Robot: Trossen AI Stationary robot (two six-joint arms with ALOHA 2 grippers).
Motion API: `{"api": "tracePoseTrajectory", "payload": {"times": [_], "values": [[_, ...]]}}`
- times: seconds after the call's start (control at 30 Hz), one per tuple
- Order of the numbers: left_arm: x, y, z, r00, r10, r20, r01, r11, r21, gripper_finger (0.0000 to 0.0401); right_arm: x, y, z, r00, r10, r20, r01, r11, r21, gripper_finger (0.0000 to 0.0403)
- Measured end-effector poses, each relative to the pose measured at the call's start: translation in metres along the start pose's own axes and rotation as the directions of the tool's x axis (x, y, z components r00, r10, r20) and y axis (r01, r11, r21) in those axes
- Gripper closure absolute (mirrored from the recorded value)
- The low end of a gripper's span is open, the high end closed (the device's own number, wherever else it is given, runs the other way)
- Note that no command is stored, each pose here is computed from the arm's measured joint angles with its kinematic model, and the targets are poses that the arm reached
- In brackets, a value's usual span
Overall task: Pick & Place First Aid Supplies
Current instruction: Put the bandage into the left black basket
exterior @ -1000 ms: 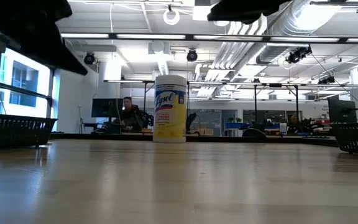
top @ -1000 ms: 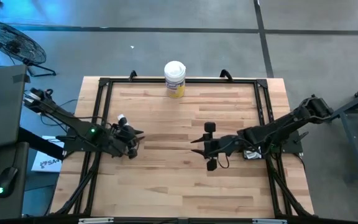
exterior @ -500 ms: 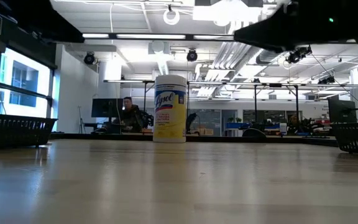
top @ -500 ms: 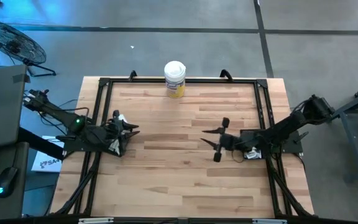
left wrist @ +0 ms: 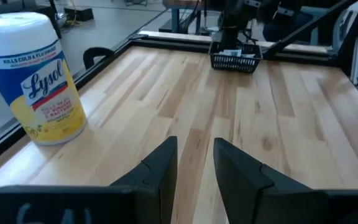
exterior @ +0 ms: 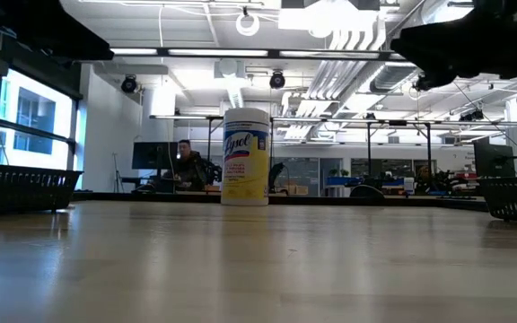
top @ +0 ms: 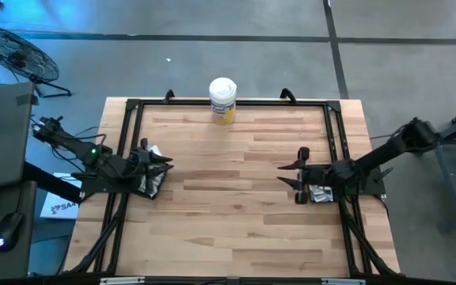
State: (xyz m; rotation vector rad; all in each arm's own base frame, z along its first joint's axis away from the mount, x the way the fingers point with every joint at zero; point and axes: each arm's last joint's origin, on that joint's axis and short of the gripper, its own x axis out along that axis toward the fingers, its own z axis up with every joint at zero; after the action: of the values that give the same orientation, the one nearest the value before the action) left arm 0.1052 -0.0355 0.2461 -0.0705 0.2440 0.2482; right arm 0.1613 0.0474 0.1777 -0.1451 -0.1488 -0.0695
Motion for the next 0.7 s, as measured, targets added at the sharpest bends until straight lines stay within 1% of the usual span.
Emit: {"api": "tracePoseTrajectory", "payload": {"times": [0.17,0.5,0.7], "values": [[-0.003,0.003,-0.004,1.0,-0.006,0.015,0.006,1.0,-0.013,0.0299,-0.014,-0.005,-0.004,1.0,0.013,0.024,-0.014,0.999,0.032,0.0265],[-0.002,0.002,-0.007,0.999,-0.041,-0.008,0.041,0.999,0.027,0.0299,-0.015,-0.006,-0.003,1.0,0.012,0.021,-0.012,0.999,0.031,0.0265],[-0.002,0.002,-0.007,0.998,-0.055,-0.01,0.055,0.998,0.014,0.0299,-0.015,-0.006,-0.003,1.0,0.011,0.021,-0.012,0.999,0.032,0.0265]]}}
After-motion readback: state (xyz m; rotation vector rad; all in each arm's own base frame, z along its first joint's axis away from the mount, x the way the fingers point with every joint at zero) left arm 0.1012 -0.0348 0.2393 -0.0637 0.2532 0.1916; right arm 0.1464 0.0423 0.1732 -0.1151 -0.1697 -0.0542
